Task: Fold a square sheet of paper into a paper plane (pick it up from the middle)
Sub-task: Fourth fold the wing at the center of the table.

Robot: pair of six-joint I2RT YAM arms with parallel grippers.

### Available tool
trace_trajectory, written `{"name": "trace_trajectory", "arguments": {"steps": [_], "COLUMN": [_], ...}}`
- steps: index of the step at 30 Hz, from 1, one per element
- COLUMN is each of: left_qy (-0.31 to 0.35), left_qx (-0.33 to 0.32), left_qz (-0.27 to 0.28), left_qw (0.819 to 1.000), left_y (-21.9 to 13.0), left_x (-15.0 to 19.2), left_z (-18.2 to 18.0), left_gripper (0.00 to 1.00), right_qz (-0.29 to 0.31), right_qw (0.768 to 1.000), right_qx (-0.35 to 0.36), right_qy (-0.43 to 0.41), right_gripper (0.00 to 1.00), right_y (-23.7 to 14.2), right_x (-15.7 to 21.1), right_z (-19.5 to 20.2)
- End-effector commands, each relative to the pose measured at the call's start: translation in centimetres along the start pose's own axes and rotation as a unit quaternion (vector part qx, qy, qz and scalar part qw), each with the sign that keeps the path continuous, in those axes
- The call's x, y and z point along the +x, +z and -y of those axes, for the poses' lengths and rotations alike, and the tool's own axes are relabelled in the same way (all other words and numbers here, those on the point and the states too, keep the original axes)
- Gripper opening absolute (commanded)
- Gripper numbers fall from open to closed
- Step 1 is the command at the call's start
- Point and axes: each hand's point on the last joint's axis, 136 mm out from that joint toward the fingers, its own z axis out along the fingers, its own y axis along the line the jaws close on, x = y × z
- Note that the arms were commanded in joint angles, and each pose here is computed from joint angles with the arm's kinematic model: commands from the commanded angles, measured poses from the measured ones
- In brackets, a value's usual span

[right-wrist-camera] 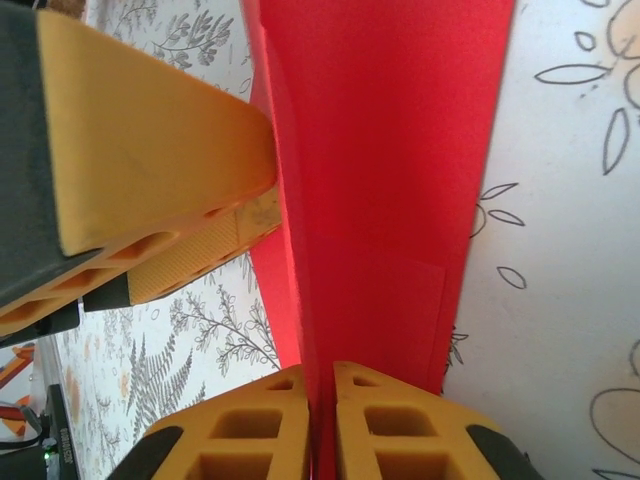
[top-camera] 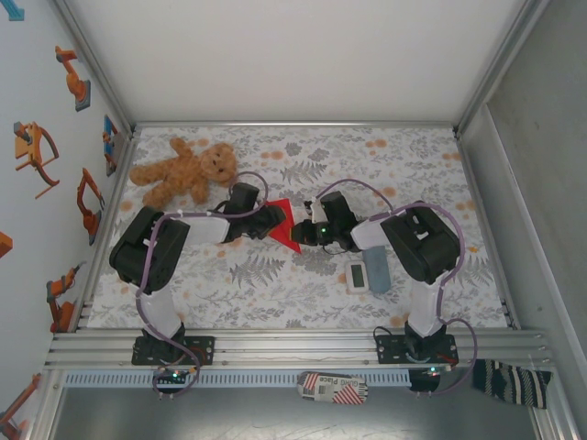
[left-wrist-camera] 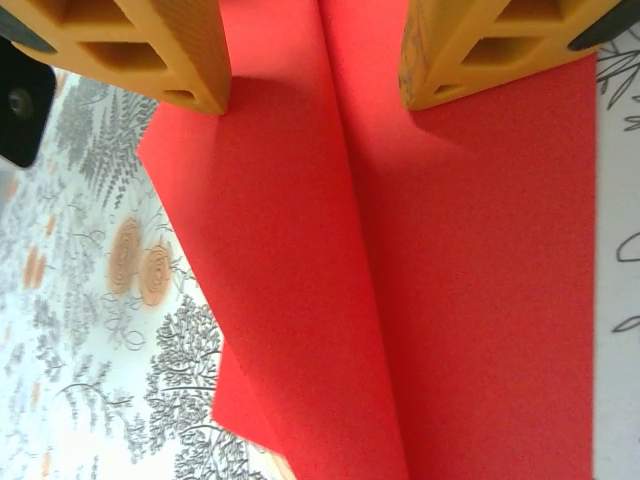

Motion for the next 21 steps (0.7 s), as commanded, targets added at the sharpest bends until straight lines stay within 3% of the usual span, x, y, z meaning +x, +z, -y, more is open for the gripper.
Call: {"name": "trace_trajectory", "arguments": {"steps": [1, 9, 21], "left_qy": [-0.003, -0.032, -0.041], "left_qx": [-0.126, -0.219, -0.263], "left_qz": [-0.044, -0.062, -0.091], "left_qw": [0.991, 0.973, 0.96], "left_y": [0.5, 0.4, 0.8], "left_x": [2.6, 3.4, 4.3], "left_z": [-5.7, -8.9, -10.5], "left_gripper": [0.5, 0.51, 0.54], "right_qz": [0.001, 0.005, -0.018], "right_qw": [1.0, 1.0, 1.0], "right_qx": [-0.008, -0.011, 0.001], "right_qy": [-0.006, -0.015, -0.001], "right_gripper": [0.15, 0.19, 0.18], "right_y": [-0.4, -1.4, -0.9], "right_x": [0.1, 0.0, 1.1], "right_z": [0.0, -0.3, 0.9]}}
